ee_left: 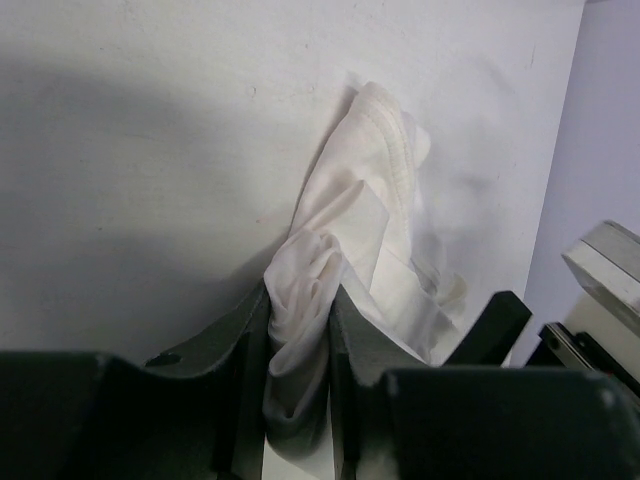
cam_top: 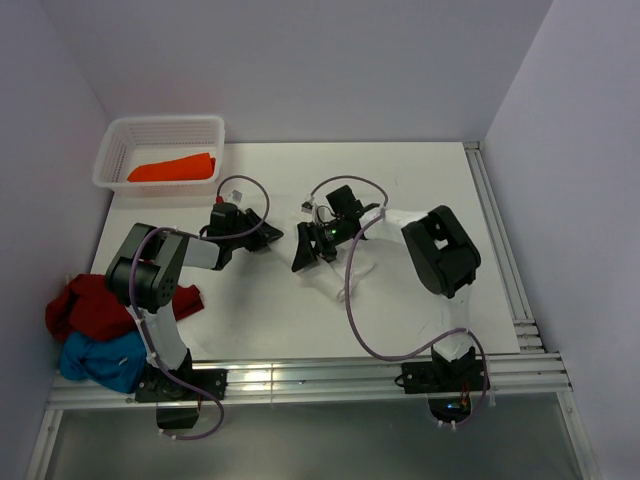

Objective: Roll the t-shirts
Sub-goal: Roll the tshirt

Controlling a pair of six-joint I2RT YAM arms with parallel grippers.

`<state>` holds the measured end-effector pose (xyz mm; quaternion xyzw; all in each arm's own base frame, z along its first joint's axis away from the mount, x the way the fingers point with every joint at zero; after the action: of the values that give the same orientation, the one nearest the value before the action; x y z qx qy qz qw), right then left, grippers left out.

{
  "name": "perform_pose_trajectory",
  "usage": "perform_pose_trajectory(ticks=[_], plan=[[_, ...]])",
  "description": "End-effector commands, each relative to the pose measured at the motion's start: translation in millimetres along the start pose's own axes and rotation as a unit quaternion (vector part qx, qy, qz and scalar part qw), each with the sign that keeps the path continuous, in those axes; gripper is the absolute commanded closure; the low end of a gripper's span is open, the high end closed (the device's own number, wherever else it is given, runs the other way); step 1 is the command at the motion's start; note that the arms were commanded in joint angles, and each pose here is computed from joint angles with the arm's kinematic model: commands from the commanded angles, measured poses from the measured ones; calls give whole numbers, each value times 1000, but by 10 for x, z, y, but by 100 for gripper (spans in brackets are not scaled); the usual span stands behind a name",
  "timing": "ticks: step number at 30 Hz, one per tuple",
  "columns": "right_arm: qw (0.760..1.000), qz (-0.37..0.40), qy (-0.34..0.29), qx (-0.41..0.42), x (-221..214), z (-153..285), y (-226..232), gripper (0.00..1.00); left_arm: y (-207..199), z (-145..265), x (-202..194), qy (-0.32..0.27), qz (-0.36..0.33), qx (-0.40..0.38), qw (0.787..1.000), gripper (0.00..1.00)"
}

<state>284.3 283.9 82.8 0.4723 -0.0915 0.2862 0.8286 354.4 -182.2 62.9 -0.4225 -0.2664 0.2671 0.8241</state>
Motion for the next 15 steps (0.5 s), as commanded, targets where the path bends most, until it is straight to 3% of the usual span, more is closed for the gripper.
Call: perform_pose_trajectory(ticks=[1, 15], plan=[[999, 11, -9, -51, -21, 162, 116, 23, 37, -35, 9, -11, -13, 17, 1000, 85], [987, 23, -34, -157, -419, 587, 289, 23, 0, -28, -8, -15, -24, 22, 999, 86]])
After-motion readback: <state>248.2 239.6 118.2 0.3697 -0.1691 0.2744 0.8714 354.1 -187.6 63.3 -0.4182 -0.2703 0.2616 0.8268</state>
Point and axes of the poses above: each gripper's point midway between its finger pads, its own z axis back along the fingers, its own y axis along the line the jaws close on, x = y × z, the point moved 6 cm from there along z, back along the fingers, and after that the axes turned 10 degrees about z, right-handed, at the moved point
